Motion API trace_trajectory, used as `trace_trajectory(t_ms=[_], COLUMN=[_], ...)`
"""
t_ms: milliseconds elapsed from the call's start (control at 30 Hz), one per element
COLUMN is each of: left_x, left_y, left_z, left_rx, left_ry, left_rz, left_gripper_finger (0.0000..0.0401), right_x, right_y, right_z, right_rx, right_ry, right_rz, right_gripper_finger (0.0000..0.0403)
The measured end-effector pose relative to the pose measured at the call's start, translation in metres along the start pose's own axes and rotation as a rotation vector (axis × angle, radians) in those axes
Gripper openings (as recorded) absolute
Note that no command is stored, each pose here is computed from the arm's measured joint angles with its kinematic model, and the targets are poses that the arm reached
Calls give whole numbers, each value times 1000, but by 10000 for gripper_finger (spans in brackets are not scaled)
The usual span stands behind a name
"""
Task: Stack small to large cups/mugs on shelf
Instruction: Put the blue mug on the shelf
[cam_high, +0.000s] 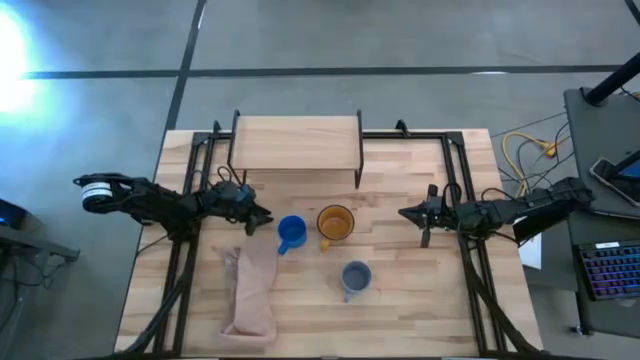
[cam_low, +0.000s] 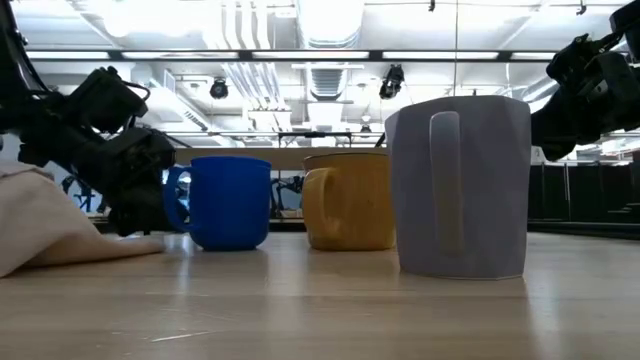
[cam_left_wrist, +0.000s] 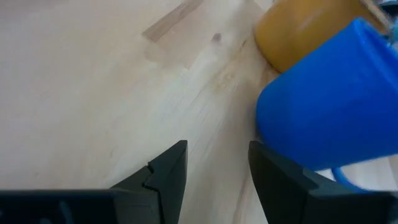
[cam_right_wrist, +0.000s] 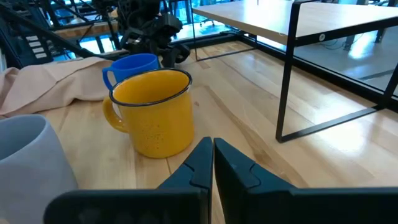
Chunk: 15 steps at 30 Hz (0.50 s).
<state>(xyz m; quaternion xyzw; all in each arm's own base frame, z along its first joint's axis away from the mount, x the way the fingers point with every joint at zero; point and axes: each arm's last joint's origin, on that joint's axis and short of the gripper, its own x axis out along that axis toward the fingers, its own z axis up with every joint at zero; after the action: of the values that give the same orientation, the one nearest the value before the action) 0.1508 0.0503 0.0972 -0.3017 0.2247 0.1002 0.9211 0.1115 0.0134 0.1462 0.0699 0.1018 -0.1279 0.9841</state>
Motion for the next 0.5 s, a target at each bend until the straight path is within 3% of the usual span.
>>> trace_trajectory(t_ms=[500], left_x=[2], left_y=[-1], left_z=[4], left_rx=[7], left_ry=[-11], left_rz=[-5], left_gripper_finger=[157], right_x=[0], right_y=[0], right_z=[0], right_rx=[0], right_ry=[0], right_rz=[0], right_gripper_finger=[9])
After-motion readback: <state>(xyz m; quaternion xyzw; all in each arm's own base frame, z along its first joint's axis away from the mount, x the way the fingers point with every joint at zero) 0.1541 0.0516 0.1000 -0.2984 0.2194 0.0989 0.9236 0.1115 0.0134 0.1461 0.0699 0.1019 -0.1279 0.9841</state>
